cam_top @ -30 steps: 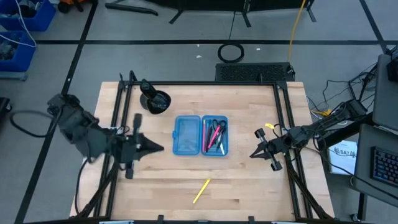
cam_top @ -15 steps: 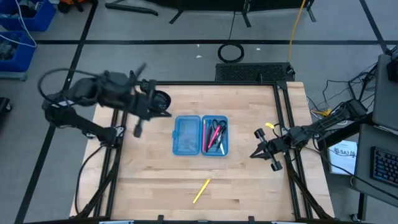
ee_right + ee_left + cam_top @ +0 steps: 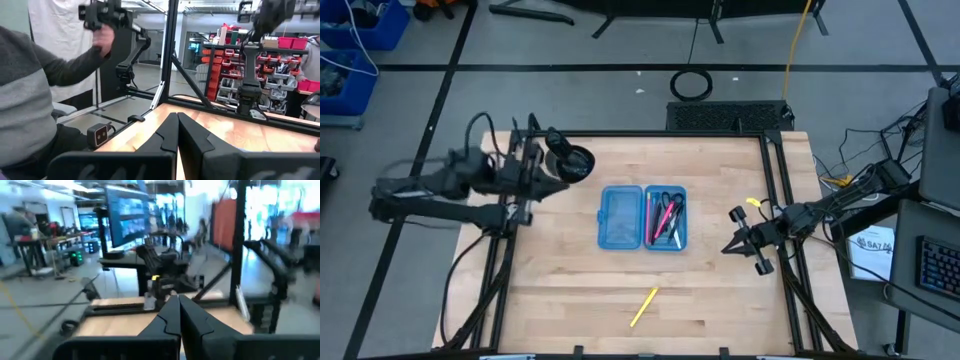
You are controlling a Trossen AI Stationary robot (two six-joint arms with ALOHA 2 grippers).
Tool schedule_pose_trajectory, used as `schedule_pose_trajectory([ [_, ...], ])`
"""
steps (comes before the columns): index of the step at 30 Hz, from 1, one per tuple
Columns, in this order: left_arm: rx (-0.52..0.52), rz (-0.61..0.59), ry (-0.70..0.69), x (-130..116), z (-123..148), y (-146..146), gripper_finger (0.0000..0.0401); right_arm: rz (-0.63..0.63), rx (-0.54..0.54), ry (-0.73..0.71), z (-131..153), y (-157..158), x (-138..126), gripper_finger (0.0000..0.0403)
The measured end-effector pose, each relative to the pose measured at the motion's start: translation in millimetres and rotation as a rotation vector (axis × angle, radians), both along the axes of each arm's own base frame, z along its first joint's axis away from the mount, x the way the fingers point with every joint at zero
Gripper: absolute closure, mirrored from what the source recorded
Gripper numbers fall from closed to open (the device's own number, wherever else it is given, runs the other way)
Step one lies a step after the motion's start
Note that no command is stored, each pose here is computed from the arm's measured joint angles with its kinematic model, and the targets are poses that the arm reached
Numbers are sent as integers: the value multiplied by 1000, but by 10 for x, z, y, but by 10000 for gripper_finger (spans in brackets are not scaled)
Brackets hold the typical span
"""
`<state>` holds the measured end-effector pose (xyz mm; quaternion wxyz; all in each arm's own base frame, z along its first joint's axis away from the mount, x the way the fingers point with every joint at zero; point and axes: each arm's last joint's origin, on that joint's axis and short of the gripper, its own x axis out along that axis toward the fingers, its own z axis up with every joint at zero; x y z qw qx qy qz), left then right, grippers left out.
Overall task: Pick & place school supplies into a supply box
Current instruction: Put the yellow ball pen into the supply box
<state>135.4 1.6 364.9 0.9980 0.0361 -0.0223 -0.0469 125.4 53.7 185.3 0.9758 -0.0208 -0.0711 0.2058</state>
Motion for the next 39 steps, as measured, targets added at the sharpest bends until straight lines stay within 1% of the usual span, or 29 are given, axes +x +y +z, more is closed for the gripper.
schedule_pose_trajectory([
  [1,-46,0,-26,-18,-129,-20,400,-12,0,3,-3,-2,3,403],
  [4,-72,-67,-34,-105,-622,-110,400,-54,-4,24,-26,-10,16,403],
  [5,-75,-68,-52,-137,-757,-129,400,-70,-4,29,-31,-13,21,403],
  [8,-98,-9,-102,-214,-1114,-146,400,-85,-6,37,-39,-16,27,403],
  [10,-106,-9,-126,-248,-1275,-156,400,-126,1,38,-38,-26,31,403],
  [13,-113,-16,-107,-273,-1491,-164,400,-277,34,35,8,-67,54,403],
  [15,-124,-13,-85,-276,-1613,-166,399,-314,19,66,102,-54,114,403],
  [19,-148,-11,-21,-258,-1835,-169,391,-348,-18,239,475,14,374,403],
  [22,-174,-5,41,-247,-1946,-169,382,-401,-74,429,755,62,665,403],
  [25,-185,-1,66,-238,-1968,-169,380,-435,-120,614,930,90,1000,403],
  [28,-204,1,55,-231,-1956,-170,383,-358,-159,775,1029,139,1342,403],
  [31,-204,0,34,-231,-1936,-169,390,-252,-190,890,1054,240,1676,403],
  [33,-199,-1,28,-231,-1930,-169,395,-178,-219,908,1053,331,1889,403],
  [35,-191,-1,16,-231,-1918,-169,398,-76,-286,917,1007,468,2038,403],
  [38,-191,-2,16,-231,-1918,-169,396,25,-391,923,856,757,2188,395],
  [39,-194,-2,15,-231,-1917,-169,392,35,-424,929,789,848,2221,390],
])
